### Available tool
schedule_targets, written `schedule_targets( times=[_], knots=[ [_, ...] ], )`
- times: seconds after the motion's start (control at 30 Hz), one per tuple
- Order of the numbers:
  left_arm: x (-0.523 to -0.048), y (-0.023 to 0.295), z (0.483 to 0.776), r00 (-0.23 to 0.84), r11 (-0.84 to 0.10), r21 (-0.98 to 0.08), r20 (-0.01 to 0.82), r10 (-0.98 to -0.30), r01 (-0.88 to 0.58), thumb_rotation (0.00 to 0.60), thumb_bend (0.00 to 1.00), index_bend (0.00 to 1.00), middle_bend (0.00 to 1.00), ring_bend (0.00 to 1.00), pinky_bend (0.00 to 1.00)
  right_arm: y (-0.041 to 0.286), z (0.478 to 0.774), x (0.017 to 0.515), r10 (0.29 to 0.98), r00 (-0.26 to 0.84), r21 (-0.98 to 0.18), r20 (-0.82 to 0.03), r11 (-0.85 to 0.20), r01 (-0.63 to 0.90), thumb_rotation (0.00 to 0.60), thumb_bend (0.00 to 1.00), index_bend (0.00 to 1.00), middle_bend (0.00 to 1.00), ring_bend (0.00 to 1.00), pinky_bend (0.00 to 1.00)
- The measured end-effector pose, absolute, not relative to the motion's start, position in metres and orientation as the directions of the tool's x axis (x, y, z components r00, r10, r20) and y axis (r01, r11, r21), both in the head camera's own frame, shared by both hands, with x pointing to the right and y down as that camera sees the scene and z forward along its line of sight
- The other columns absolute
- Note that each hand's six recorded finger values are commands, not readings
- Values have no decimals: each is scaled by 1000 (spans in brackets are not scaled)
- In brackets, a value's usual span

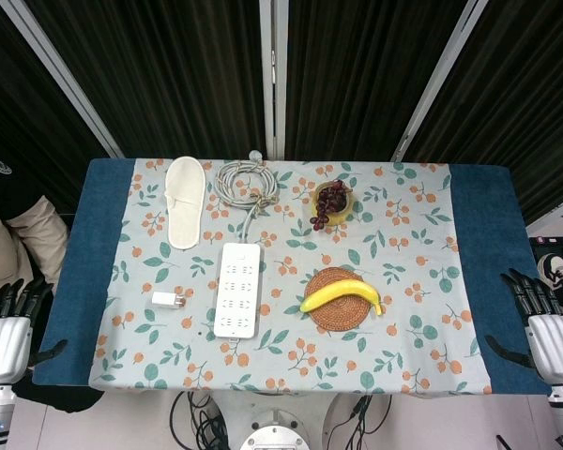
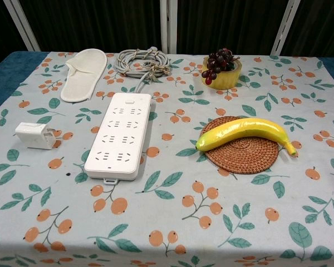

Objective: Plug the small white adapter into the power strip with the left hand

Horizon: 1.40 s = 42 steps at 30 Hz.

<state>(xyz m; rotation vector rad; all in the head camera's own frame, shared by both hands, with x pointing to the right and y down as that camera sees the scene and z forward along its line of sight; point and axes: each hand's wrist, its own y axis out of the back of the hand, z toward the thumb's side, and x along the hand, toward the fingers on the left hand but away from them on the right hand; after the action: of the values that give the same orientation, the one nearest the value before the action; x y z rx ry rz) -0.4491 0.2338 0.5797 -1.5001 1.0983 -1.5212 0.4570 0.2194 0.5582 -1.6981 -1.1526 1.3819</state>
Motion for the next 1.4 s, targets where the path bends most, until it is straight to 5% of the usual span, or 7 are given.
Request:
schedule_targets(
  times=[0.57,1.03,1.4],
  knots=[
    [-434,212,593,10,-363,-924,364,-931,-122,600,93,144,77,0,0,213,548,454,936,63,-908,-346,-351,230,600,125,0,0,0,0],
    [-389,150,670,173,-482,-860,456,-873,-167,600,162,144,78,0,0,212,539,449,944,84,-917,-320,-330,224,600,129,0,0,0,0],
    [-364,143,712,204,-548,-814,513,-833,-191,600,150,144,78,0,0,210,544,448,940,71,-913,-334,-342,223,600,131,0,0,0,0]
  ],
)
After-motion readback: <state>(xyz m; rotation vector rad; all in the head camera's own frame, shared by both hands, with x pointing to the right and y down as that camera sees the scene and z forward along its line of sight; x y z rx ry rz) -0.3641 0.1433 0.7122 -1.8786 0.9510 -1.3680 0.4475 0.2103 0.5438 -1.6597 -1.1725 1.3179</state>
